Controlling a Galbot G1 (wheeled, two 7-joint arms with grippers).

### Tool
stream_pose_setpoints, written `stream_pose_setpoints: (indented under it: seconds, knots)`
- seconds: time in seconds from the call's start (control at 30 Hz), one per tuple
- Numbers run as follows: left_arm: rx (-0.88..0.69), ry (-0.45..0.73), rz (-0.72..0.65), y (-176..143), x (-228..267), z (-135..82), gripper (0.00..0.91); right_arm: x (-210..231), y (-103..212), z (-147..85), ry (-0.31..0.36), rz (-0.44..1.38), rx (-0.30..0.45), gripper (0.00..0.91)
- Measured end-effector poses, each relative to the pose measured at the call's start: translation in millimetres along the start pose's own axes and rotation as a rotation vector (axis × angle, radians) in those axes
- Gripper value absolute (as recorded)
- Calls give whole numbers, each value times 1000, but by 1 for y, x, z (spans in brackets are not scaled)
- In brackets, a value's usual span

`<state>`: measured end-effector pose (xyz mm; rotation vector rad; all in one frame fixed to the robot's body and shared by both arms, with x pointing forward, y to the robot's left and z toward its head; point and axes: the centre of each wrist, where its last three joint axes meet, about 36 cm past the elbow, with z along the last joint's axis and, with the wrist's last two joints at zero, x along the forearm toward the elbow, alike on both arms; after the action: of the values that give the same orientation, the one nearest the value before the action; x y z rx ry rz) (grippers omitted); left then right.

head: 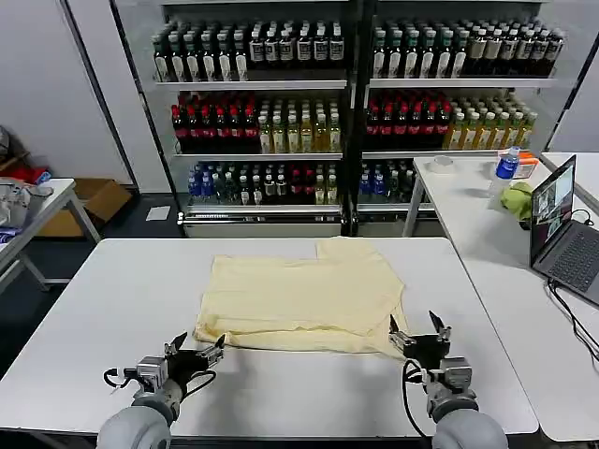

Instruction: Fold and organize the clothes.

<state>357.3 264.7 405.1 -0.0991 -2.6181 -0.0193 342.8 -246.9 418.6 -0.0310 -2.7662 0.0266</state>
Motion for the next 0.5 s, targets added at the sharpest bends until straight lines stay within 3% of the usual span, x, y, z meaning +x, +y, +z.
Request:
stream_pose_setpoints:
  seconds: [0.33,0.37,0.4,0.43,0.47,0.5]
  knots:
    - [16,6,-15,6,-17,-3,907,-14,2,10,88,-5,-61,907]
    - [17,6,-19,7,-19,-4,736,-15,2,12,97,-8,-66,907]
    - [18,7,-22,8,-21,-4,393,-17,3,13,106,-11,-72,816]
    - [19,7,-23,8,-23,-5,272,-19,4,14,113,-14,-76,705]
    - [21,8,-26,9,-25,-5,151,-20,5,15,120,-17,-78,393]
    - [23,8,-26,10,-26,-6,111,-21,7,16,127,-22,-81,252]
